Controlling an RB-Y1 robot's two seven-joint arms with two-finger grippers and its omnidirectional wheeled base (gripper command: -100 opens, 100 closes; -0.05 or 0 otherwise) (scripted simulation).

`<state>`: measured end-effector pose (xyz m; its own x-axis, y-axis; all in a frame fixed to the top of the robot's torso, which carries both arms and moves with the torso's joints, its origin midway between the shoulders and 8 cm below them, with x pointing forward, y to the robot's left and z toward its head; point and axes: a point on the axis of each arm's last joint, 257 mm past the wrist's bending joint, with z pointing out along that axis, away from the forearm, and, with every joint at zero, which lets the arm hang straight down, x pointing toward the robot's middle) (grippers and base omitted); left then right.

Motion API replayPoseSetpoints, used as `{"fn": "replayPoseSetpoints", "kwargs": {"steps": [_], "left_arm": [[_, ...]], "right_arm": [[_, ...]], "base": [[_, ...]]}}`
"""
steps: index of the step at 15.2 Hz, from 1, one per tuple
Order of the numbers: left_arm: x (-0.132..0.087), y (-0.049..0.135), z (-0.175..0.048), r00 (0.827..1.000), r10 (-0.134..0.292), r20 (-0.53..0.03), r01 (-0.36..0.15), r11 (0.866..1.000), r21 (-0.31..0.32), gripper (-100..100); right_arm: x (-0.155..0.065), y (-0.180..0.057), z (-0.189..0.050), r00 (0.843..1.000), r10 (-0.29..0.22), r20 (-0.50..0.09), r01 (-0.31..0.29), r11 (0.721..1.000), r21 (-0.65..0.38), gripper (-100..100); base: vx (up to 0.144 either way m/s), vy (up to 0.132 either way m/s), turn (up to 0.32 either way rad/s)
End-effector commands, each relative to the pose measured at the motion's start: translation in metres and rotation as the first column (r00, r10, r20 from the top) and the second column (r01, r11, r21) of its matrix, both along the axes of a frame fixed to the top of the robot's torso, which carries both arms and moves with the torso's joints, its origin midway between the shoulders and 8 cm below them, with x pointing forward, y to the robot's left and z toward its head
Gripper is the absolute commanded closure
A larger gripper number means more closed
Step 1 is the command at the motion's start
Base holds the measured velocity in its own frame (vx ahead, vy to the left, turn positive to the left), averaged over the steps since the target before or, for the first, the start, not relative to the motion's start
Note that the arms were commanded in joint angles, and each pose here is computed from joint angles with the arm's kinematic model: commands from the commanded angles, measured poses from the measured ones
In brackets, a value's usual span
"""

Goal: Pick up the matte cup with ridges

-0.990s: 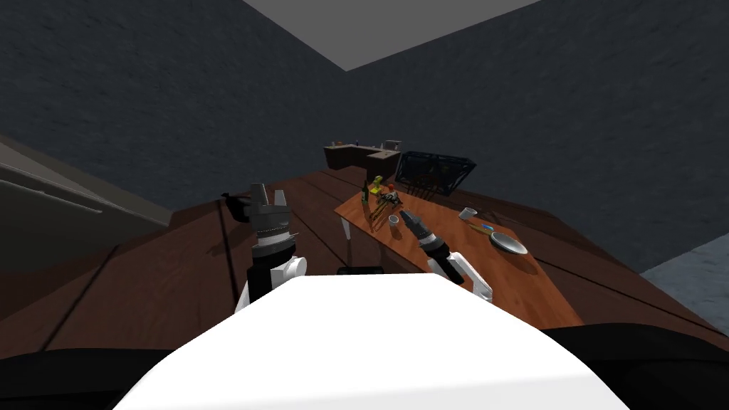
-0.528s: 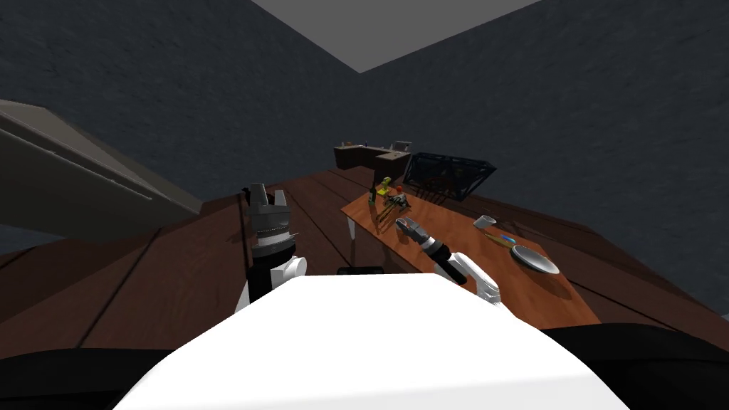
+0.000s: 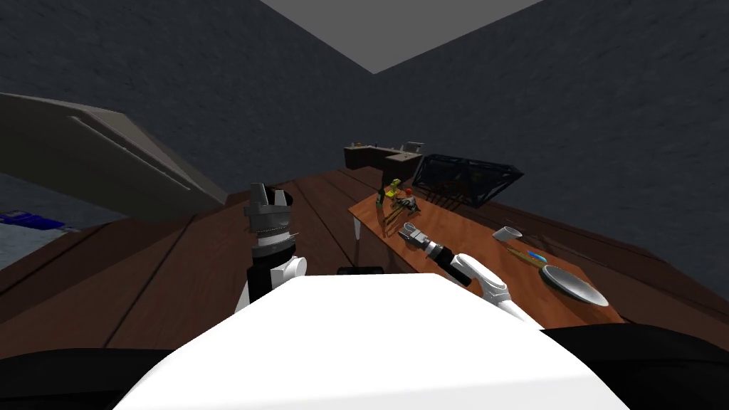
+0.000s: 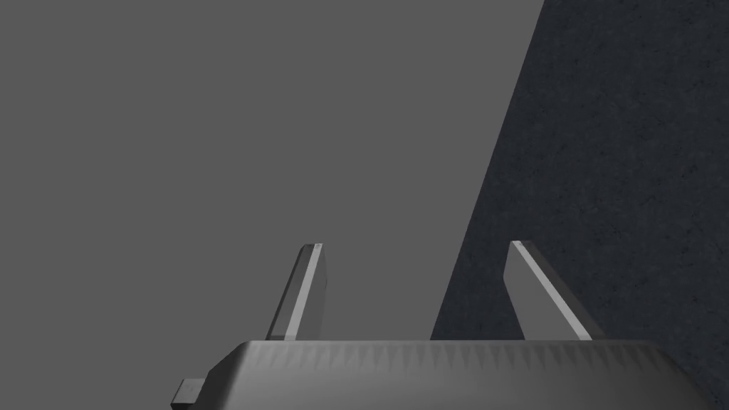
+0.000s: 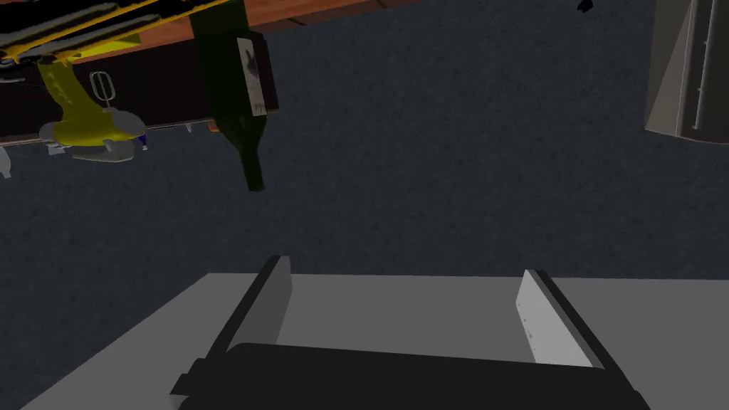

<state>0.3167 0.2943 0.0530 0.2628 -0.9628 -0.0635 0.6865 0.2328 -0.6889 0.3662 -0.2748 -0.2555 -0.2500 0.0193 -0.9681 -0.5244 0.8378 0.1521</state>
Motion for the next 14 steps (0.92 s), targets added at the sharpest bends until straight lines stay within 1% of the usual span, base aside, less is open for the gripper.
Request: {"fn": "replayPoseSetpoints", "kwargs": {"steps": [1,2,3,4,6,7,8,9,10,11,12,13,14], "left_arm": [[0.0,0.0,0.0,1.0,0.0,0.0,0.0,1.0,0.0,0],[0.0,0.0,0.0,1.0,0.0,0.0,0.0,1.0,0.0,0],[0.0,0.0,0.0,1.0,0.0,0.0,0.0,1.0,0.0,0],[0.0,0.0,0.0,1.0,0.0,0.0,0.0,1.0,0.0,0],[0.0,0.0,0.0,1.0,0.0,0.0,0.0,1.0,0.0,0],[0.0,0.0,0.0,1.0,0.0,0.0,0.0,1.0,0.0,0],[0.0,0.0,0.0,1.0,0.0,0.0,0.0,1.0,0.0,0],[0.0,0.0,0.0,1.0,0.0,0.0,0.0,1.0,0.0,0],[0.0,0.0,0.0,1.0,0.0,0.0,0.0,1.0,0.0,0],[0.0,0.0,0.0,1.0,0.0,0.0,0.0,1.0,0.0,0],[0.0,0.0,0.0,1.0,0.0,0.0,0.0,1.0,0.0,0],[0.0,0.0,0.0,1.0,0.0,0.0,0.0,1.0,0.0,0],[0.0,0.0,0.0,1.0,0.0,0.0,0.0,1.0,0.0,0]], "right_arm": [[-0.005,-0.013,-0.015,1.0,0.012,-0.028,-0.014,0.997,-0.075,-100],[-0.011,-0.026,-0.034,0.998,0.014,-0.061,-0.022,0.99,-0.138,-100],[-0.012,-0.029,-0.035,0.998,0.021,-0.063,-0.031,0.987,-0.158,-100],[-0.019,-0.043,-0.053,0.995,0.023,-0.097,-0.044,0.974,-0.222,-100],[-0.02,-0.046,-0.054,0.995,0.028,-0.099,-0.051,0.97,-0.237,-100],[-0.028,-0.061,-0.069,0.991,0.041,-0.13,-0.08,0.947,-0.311,-100],[-0.029,-0.064,-0.071,0.99,0.034,-0.136,-0.075,0.947,-0.314,-100],[-0.038,-0.08,-0.085,0.985,0.043,-0.168,-0.106,0.918,-0.382,-100],[-0.039,-0.084,-0.087,0.984,0.037,-0.173,-0.102,0.917,-0.385,-100],[-0.048,-0.1,-0.099,0.978,0.046,-0.205,-0.135,0.884,-0.448,-100],[-0.049,-0.104,-0.102,0.977,0.038,-0.211,-0.131,0.883,-0.45,-100],[-0.06,-0.122,-0.114,0.969,0.042,-0.245,-0.165,0.845,-0.508,-100],[-0.06,-0.124,-0.115,0.968,0.037,-0.248,-0.163,0.845,-0.51,-100]], "base": [[0.037,0.02,0.193],[0.04,0.021,0.201],[0.037,0.017,0.192],[0.038,0.023,0.232],[0.033,0.013,0.116],[0.03,0.01,0.147],[0.031,0.009,0.169],[0.035,0.016,0.251],[0.038,0.015,0.219],[0.047,0.018,0.189],[0.045,0.014,0.164],[0.045,0.012,0.201],[0.041,0.009,0.156]]}}
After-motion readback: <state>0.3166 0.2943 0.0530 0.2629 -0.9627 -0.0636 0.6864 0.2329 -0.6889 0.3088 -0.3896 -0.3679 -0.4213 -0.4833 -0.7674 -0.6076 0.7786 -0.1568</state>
